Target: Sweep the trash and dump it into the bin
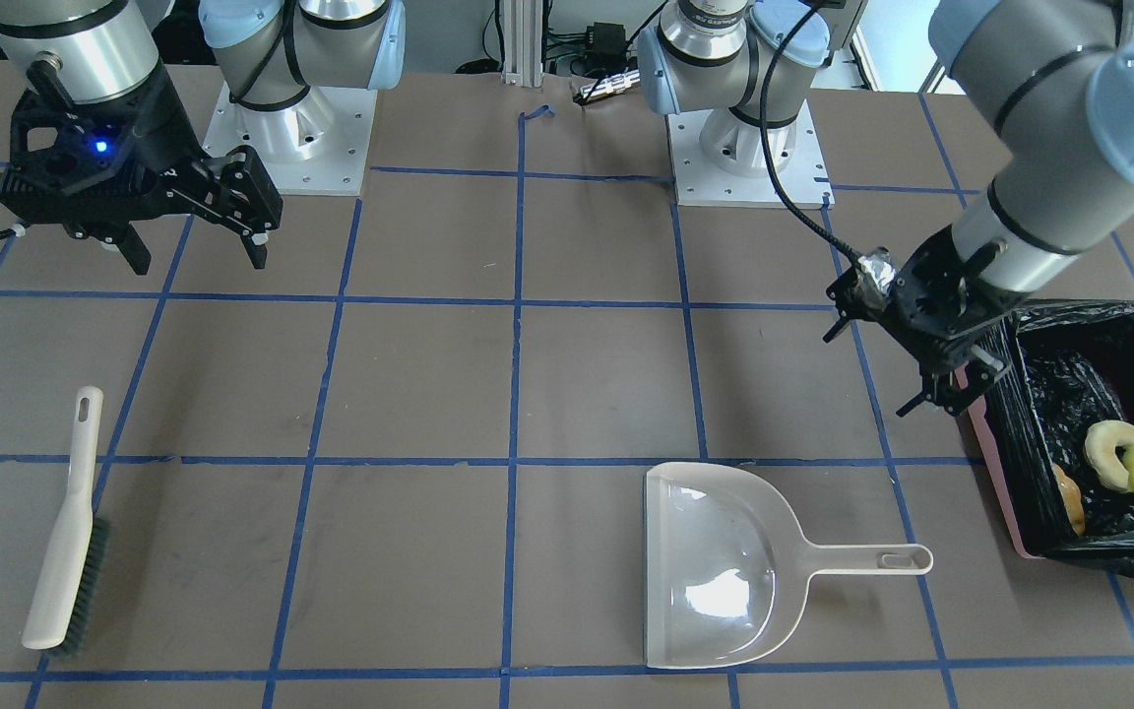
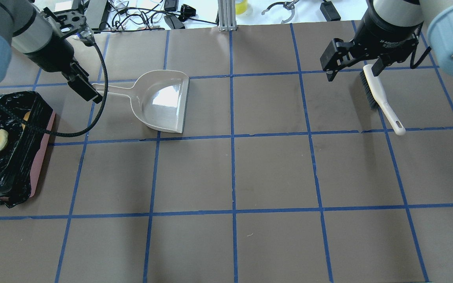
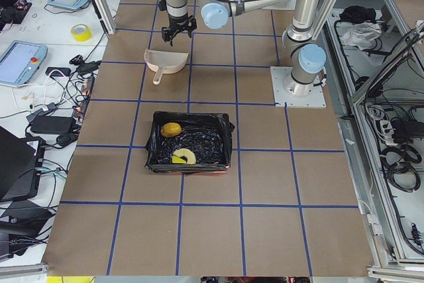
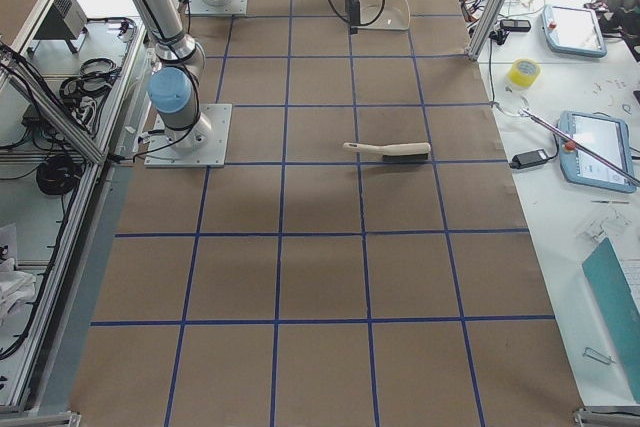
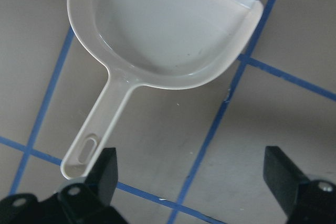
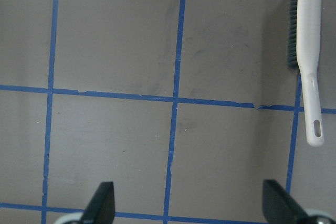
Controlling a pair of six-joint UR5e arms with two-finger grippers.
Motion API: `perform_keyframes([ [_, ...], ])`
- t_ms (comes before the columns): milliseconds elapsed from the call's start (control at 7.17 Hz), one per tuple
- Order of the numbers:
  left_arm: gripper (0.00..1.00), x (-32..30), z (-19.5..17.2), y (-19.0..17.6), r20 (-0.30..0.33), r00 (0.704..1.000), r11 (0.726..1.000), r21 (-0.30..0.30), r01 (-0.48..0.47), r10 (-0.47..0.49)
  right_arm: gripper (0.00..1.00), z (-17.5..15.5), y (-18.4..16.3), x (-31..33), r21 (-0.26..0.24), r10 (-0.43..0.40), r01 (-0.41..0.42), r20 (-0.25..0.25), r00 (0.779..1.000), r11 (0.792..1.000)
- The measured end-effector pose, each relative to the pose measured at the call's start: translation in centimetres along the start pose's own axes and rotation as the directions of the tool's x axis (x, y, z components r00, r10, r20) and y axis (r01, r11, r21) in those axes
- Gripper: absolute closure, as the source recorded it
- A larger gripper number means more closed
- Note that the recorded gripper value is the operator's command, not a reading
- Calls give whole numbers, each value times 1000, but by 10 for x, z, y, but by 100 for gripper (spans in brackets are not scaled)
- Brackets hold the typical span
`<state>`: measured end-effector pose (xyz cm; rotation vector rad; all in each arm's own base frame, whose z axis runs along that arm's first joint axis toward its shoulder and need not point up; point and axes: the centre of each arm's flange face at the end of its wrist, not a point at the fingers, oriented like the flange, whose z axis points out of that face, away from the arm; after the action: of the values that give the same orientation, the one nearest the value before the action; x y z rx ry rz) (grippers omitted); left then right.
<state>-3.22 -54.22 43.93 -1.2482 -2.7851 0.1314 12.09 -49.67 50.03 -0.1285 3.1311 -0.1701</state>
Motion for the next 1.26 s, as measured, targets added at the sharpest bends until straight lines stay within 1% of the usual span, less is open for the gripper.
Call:
perform_keyframes([
  [140,0,26,-22,11,26,988,989,-17,150,-150,0,1,0,0,-2,0,0,0,1000,1000],
  [279,0,53,-35,15,53,951,952,-26,305,-303,0,2,0,0,-3,0,0,0,1000,1000],
  [419,0,77,-39,8,75,896,898,-26,440,-437,0,3,0,0,-5,0,0,-1,1000,1000],
  [558,0,95,-36,-6,111,838,841,-26,540,-534,0,3,0,1,-5,0,-1,-3,1000,1000],
  [698,0,107,-36,-21,148,785,793,-11,609,-601,0,2,0,1,-5,1,-1,-3,1000,1000],
  [837,0,110,-40,-37,162,741,752,12,659,-651,0,1,1,1,-4,2,-2,-3,1000,1000],
  [977,0,108,-43,-49,166,718,731,26,682,-676,0,-2,2,1,-4,2,-2,-5,1000,1000],
  [1256,0,110,-46,-59,165,710,724,40,688,-684,0,-7,1,1,0,3,-3,-8,1000,1000],
])
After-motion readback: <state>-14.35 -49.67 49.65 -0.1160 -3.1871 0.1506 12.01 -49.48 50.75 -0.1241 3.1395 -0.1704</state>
